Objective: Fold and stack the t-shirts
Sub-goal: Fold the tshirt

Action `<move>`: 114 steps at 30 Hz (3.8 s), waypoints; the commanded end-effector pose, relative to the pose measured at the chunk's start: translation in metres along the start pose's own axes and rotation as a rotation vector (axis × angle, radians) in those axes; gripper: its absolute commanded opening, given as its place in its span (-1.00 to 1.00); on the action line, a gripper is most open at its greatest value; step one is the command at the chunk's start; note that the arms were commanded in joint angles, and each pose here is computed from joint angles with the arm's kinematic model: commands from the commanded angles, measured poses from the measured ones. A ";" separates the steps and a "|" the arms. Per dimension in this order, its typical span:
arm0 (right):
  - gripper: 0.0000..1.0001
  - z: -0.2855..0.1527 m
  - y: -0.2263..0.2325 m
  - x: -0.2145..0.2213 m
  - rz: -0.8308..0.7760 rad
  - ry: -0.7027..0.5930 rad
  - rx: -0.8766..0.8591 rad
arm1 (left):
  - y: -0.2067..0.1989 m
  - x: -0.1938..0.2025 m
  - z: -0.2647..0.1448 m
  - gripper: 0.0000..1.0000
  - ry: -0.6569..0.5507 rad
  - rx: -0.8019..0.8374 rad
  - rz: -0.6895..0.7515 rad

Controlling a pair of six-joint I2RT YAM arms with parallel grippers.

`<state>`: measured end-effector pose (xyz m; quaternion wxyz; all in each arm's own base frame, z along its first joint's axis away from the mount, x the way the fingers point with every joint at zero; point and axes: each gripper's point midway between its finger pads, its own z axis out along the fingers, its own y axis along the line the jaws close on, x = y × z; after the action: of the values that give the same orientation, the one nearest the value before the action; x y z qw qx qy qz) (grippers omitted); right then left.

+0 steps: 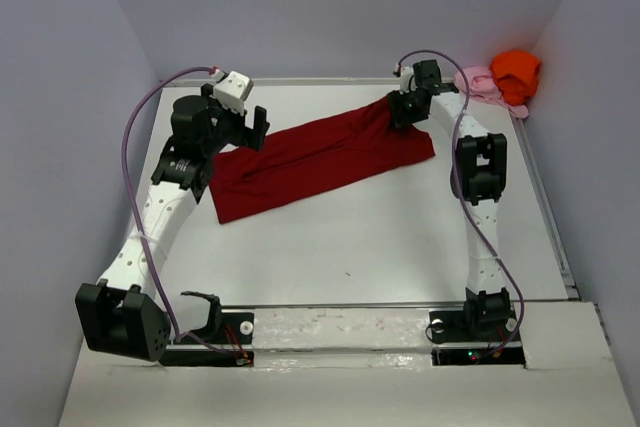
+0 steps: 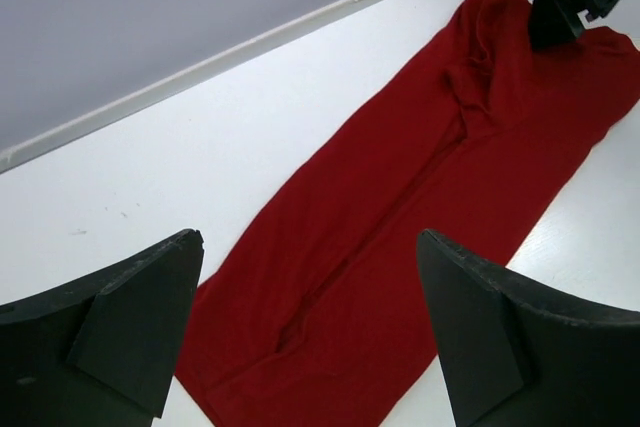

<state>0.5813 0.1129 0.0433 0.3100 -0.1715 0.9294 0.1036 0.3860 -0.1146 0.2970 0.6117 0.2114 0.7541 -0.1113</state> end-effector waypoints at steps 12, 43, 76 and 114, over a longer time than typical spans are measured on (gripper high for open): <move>0.26 0.023 -0.072 -0.079 -0.216 -0.227 0.344 | -0.003 -0.005 -0.005 0.98 -0.038 0.028 -0.059; 0.25 -0.078 0.342 -0.034 -0.477 -0.189 -0.707 | 0.076 -0.014 -0.044 0.98 -0.154 -0.290 -0.091; 0.26 -0.009 0.497 0.068 -0.572 -0.039 -1.138 | 0.068 -0.011 -0.040 0.98 -0.135 -0.230 -0.081; 0.16 -0.154 0.231 0.262 -0.456 0.586 -0.599 | 0.073 0.011 -0.021 0.98 -0.066 -0.197 -0.132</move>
<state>0.2180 0.2438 0.0285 0.0204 -0.4718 0.8282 0.3019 0.3984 -0.0337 0.2689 0.6153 0.0895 0.7798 -0.0731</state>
